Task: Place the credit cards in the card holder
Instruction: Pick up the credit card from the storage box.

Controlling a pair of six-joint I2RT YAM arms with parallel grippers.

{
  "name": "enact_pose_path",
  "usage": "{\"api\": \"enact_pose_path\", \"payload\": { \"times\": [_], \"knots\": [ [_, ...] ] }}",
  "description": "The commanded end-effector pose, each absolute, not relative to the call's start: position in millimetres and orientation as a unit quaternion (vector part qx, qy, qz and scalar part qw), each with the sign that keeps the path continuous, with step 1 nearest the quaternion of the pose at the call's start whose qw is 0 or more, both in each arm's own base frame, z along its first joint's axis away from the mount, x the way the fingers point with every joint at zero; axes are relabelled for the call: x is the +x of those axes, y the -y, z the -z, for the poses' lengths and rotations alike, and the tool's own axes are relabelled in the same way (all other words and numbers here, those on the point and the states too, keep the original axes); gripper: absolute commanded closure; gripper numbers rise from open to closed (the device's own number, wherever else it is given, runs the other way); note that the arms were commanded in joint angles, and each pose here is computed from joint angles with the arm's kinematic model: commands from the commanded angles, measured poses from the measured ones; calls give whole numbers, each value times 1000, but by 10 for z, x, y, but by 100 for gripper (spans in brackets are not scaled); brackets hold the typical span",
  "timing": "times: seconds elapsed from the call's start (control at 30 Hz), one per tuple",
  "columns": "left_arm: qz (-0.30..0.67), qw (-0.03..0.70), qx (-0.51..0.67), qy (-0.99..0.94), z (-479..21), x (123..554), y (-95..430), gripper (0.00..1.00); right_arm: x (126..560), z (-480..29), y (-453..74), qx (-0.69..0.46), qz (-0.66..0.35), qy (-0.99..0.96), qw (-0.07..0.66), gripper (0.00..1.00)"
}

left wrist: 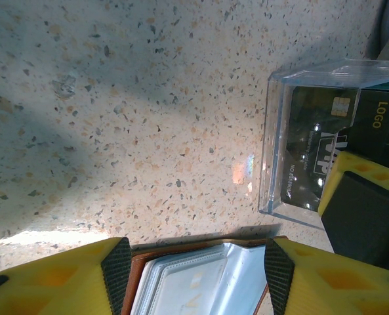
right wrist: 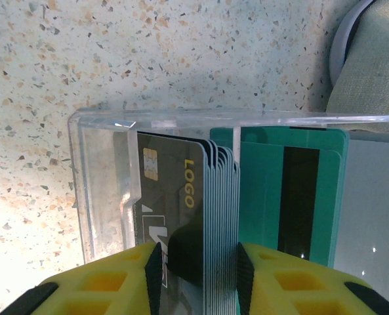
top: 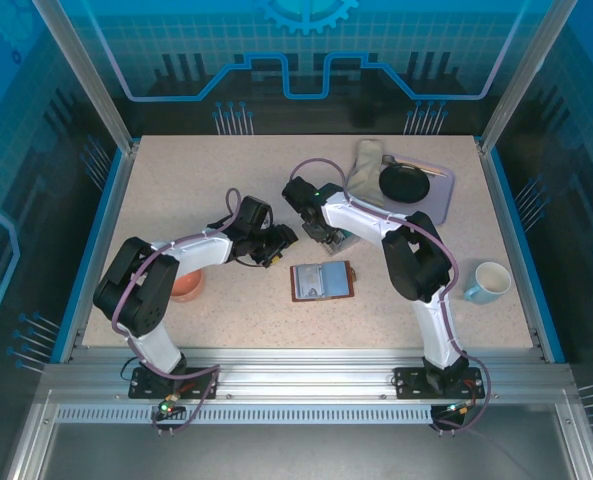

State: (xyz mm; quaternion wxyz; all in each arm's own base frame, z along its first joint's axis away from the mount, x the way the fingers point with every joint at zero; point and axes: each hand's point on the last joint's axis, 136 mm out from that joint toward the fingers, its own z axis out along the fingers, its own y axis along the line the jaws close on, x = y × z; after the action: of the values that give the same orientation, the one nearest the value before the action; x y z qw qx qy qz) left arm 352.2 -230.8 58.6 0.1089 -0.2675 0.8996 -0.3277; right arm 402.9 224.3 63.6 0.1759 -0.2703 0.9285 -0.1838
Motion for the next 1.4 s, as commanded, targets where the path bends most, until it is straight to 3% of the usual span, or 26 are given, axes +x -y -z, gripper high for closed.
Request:
{"api": "enact_pose_path", "payload": {
  "times": [0.0,1.37],
  "knots": [
    [326,115,-268,-899,-670,3540,2275,41,4020,-662,-2149,-272,201,-925,172,63],
    [328,112,-267,-899,-670,3550,2295,41,4087,-837,-2013,-262,208,-923,187,71]
  ]
}}
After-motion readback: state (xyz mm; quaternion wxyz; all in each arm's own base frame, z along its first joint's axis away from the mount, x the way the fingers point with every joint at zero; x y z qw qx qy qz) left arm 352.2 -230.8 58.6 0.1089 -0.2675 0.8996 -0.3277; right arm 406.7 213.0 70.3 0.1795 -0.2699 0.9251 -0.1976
